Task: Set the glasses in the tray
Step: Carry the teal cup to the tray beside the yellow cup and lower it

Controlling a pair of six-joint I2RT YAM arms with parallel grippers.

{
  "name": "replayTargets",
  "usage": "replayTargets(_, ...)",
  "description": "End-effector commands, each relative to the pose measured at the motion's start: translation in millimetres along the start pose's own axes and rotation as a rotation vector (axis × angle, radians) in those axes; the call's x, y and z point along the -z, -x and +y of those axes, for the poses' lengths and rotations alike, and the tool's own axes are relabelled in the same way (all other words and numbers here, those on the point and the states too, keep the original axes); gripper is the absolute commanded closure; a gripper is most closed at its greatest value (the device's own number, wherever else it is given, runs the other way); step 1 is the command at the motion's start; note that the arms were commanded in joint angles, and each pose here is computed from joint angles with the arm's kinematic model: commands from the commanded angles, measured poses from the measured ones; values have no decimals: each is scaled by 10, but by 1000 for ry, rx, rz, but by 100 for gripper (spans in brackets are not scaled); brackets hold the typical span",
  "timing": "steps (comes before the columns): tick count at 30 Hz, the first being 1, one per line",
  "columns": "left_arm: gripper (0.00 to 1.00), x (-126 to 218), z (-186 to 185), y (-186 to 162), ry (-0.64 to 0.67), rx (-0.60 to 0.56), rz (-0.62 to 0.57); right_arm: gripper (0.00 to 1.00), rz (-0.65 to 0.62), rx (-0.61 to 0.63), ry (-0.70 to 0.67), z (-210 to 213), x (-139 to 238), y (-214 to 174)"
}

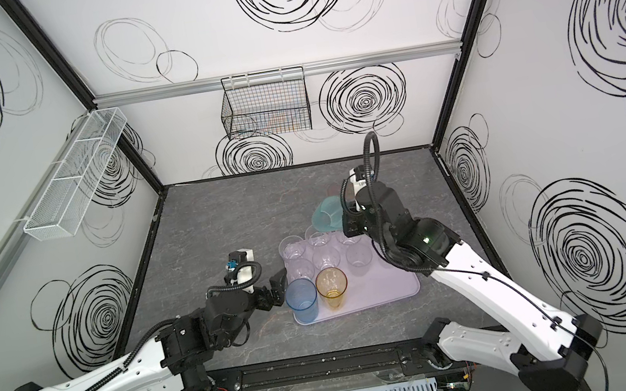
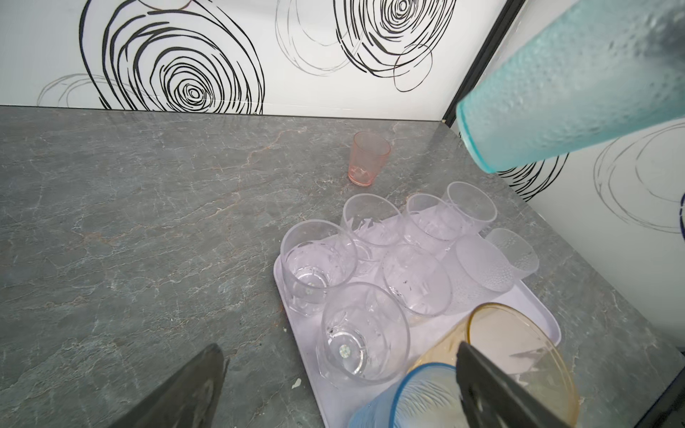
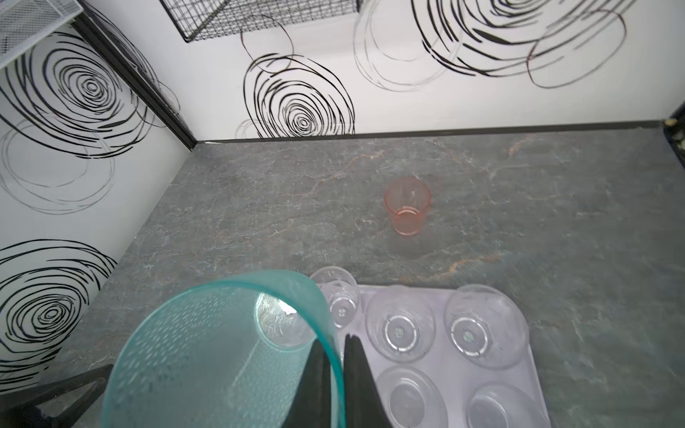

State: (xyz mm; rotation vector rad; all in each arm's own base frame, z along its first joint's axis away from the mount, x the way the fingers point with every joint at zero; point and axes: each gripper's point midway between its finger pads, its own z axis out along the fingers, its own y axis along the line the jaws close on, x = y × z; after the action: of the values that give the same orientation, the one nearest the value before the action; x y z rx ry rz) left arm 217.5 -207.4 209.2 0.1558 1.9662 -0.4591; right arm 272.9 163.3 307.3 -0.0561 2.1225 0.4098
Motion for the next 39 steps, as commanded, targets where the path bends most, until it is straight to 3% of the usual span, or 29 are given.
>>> replayTargets(1, 0, 22, 32, 78, 47, 7, -26, 94, 98, -27, -90, -301, 148, -390)
replayTargets(8, 0, -14, 22, 16, 41, 17, -32, 94, 253, -107, -149, -642, 461, -1026)
replayTargets(15, 0, -57, -42, -128, 31, 21, 2, 95, 285, -117, -231, -843, 645, -1133)
replayTargets(20, 0, -47, -40, -152, 31, 32, -1, 95, 382, -111, -299, -955, 604, -1396)
replayTargets(26, 0, -73, -39, -203, 28, 38, 2, 96, 385, -105, -253, -870, 412, -1495)
replayTargets(39, 1, -80, 30, -247, 43, 32, 4, 97, 404, -57, -290, -872, 8, -1746)
